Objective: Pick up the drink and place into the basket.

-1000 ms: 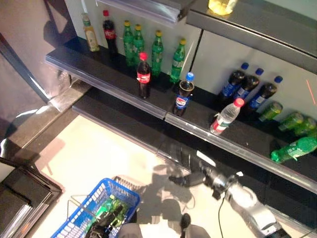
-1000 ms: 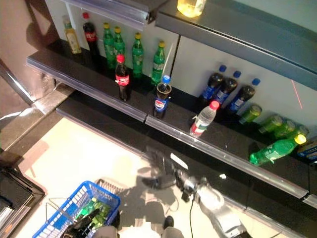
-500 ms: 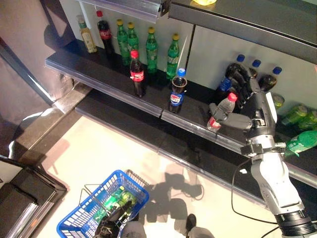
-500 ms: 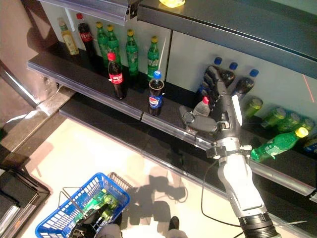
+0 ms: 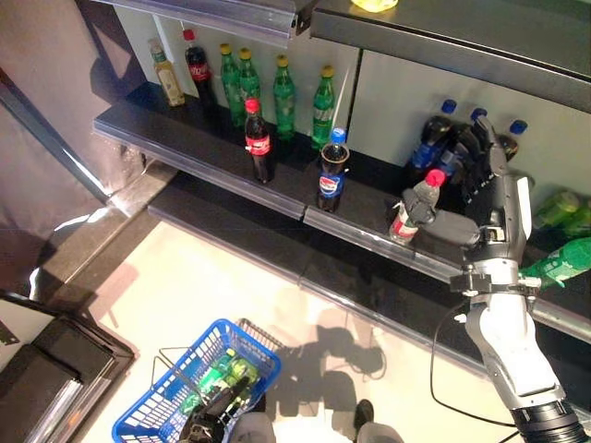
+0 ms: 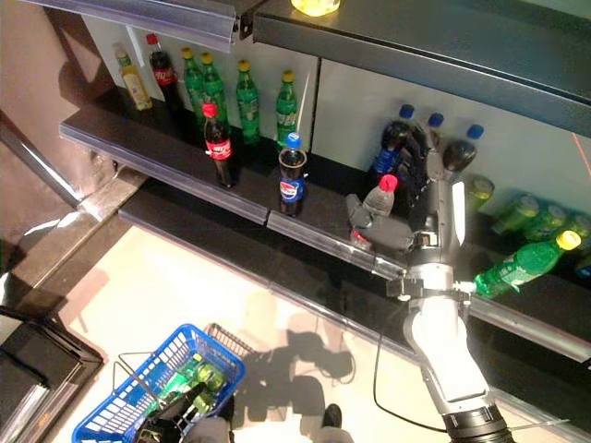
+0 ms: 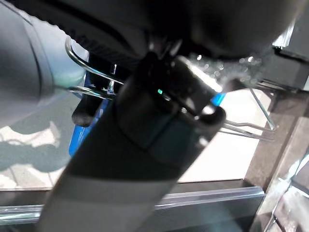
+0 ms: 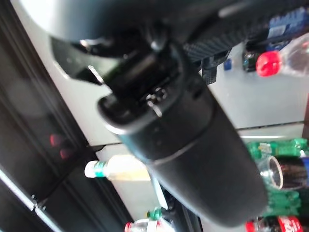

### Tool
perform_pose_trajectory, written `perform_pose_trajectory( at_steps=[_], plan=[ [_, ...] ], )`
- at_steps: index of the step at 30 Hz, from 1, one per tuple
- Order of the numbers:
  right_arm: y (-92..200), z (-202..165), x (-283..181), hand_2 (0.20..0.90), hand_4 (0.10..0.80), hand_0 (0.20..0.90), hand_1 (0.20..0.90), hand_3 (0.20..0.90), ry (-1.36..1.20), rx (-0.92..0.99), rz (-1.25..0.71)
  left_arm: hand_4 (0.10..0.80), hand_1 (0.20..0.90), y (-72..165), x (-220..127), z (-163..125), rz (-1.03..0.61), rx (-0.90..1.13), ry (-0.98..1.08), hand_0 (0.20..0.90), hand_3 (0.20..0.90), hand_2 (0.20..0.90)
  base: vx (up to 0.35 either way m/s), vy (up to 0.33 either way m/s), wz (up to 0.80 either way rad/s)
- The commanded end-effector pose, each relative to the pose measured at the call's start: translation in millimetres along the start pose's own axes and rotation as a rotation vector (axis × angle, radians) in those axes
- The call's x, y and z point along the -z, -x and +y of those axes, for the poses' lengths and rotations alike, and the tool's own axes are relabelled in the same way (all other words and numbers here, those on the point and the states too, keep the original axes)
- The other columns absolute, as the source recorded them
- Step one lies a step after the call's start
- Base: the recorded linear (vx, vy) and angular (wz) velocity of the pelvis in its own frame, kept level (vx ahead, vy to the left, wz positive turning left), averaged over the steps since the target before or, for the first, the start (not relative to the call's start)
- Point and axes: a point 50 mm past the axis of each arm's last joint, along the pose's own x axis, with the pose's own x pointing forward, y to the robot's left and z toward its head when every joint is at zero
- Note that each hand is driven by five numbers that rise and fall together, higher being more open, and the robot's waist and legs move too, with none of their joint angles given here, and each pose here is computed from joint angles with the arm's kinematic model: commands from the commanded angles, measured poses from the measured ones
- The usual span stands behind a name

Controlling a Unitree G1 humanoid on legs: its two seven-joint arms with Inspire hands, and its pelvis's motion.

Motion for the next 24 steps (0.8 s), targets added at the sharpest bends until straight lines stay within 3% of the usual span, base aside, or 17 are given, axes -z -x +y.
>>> perform_pose_trajectory(
  at_steps=[1, 11, 24],
  plan=[
    [-7, 1, -34, 0.900, 0.800, 0.900, 0.900, 0.900, 0.027, 0.070, -0.214, 0.100, 0.300, 6, -1, -13, -0.053, 0.153, -0.056, 0.300, 0.200, 0.300, -0.019, 0.018, -0.05],
    [-10, 3, -27, 0.900, 0.800, 0.900, 0.900, 0.900, 0.017, 0.191, -0.203, 0.100, 0.300, 3, -16, -36, -0.103, 0.251, -0.039, 0.300, 0.200, 0.300, -0.064, 0.014, -0.04],
    [-61, 14, -49, 0.900, 0.800, 0.900, 0.900, 0.900, -0.017, 0.337, -0.313, 0.100, 0.300, -1, -31, -85, -0.132, 0.435, -0.069, 0.300, 0.200, 0.300, -0.054, 0.006, -0.01]
  ],
)
